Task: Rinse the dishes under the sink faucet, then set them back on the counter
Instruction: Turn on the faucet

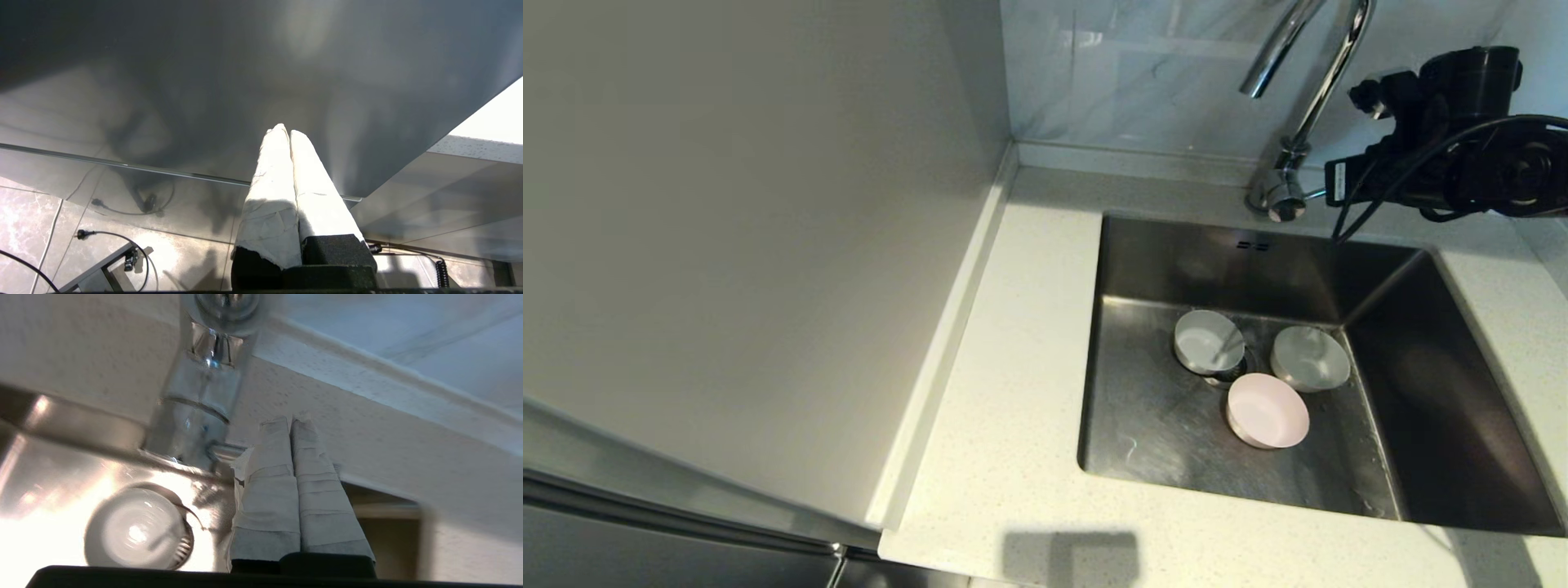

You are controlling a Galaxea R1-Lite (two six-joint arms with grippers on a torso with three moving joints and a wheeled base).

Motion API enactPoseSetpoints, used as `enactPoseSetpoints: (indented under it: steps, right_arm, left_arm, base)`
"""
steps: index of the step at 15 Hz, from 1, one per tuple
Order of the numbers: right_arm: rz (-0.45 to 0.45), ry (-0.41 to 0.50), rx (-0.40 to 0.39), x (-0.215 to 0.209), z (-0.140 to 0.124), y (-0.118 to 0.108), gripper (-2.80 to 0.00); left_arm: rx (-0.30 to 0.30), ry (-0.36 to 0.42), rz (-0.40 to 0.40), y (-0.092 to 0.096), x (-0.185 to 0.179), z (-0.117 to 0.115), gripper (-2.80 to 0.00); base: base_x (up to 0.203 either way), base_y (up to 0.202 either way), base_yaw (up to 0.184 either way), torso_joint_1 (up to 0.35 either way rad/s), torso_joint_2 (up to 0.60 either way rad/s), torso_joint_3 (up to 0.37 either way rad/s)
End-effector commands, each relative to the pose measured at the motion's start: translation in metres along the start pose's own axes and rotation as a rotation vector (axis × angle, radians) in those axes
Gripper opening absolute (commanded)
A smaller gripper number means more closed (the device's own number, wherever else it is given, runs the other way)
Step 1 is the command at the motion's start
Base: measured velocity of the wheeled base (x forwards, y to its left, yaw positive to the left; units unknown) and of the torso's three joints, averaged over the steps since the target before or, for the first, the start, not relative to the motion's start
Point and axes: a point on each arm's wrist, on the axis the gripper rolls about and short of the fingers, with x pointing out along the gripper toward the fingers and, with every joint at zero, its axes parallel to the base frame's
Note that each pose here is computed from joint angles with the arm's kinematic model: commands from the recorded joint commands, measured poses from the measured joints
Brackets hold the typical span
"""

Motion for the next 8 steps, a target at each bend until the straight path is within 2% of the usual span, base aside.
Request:
enactPoseSetpoints:
  steps: [1,5,8]
  right_arm:
    - [-0.020,0.013,-0.007,-0.0037,-0.0021,-0.0103,-2.80]
    - [-0.020,-0.016,0.066,-0.0103,0.0054,-0.0122,-2.80]
    - [-0.021,-0.014,0.065,-0.0131,0.0058,-0.0127,-2.80]
  left_arm:
    - [-0.001,-0.004,0.001,0.0000,-0.0002,0.0000,-2.80]
    - [-0.001,-0.004,0.001,0.0000,-0.0002,0.0000,-2.80]
    - [-0.001,-0.004,0.001,0.0000,-0.0002,0.0000,-2.80]
  base:
    - [0.000,0.000,0.000,0.000,0.00,0.000]
    - [0.000,0.000,0.000,0.000,0.00,0.000]
    - [0.000,0.000,0.000,0.000,0.00,0.000]
